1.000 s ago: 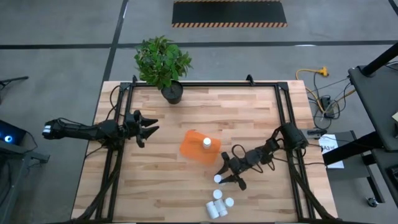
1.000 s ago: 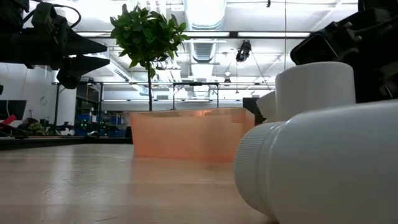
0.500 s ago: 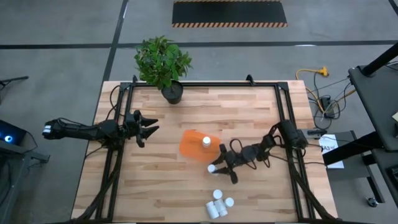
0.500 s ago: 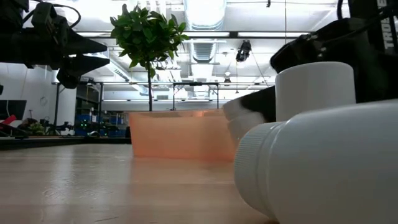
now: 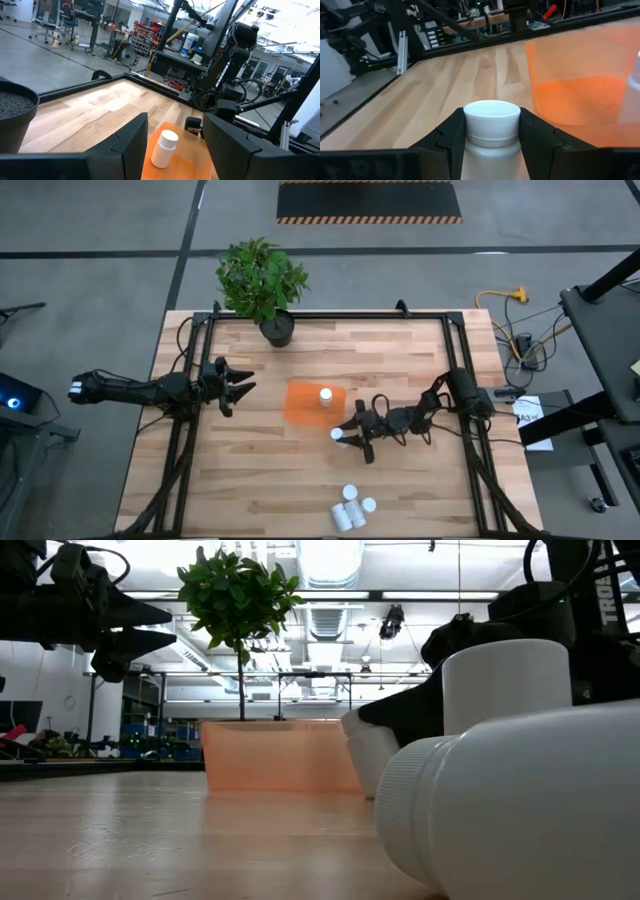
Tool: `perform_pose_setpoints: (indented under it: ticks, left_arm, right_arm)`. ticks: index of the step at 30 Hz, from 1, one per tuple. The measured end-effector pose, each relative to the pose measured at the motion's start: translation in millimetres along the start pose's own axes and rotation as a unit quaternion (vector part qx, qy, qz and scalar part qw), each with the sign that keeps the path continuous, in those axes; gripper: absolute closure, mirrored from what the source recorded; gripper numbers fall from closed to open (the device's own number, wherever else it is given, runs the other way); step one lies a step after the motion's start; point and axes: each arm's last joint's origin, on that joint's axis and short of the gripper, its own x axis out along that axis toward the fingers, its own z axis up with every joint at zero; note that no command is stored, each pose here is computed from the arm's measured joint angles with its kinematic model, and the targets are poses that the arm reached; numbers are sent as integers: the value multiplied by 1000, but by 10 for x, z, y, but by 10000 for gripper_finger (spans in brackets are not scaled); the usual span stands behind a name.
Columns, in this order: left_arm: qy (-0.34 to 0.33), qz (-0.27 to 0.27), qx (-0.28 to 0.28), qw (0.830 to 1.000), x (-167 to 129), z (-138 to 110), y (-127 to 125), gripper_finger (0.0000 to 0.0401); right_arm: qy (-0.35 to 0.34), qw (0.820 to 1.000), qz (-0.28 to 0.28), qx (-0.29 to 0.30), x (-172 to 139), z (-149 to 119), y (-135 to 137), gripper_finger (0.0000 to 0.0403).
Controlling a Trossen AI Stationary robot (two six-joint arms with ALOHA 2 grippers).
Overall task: Pick and place pill bottles into a basket
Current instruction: Put the white pill bottle into the orange container
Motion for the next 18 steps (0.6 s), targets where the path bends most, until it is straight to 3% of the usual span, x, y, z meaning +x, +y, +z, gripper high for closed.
perform_pose_setpoints:
  ticks: [3, 10, 18]
  left_arm:
    - [0, 0, 0, 1000, 0, 0, 0, 228]
    - [0, 0, 0, 1000, 0, 0, 0, 228]
    - [0, 0, 0, 1000, 0, 0, 0, 228]
  right_arm:
    - [4, 1000, 13, 10, -4, -7, 24, 268]
    - [29, 995, 99, -1, -25, -51, 178, 268]
    - [33, 993, 115, -4, -28, -60, 213, 268]
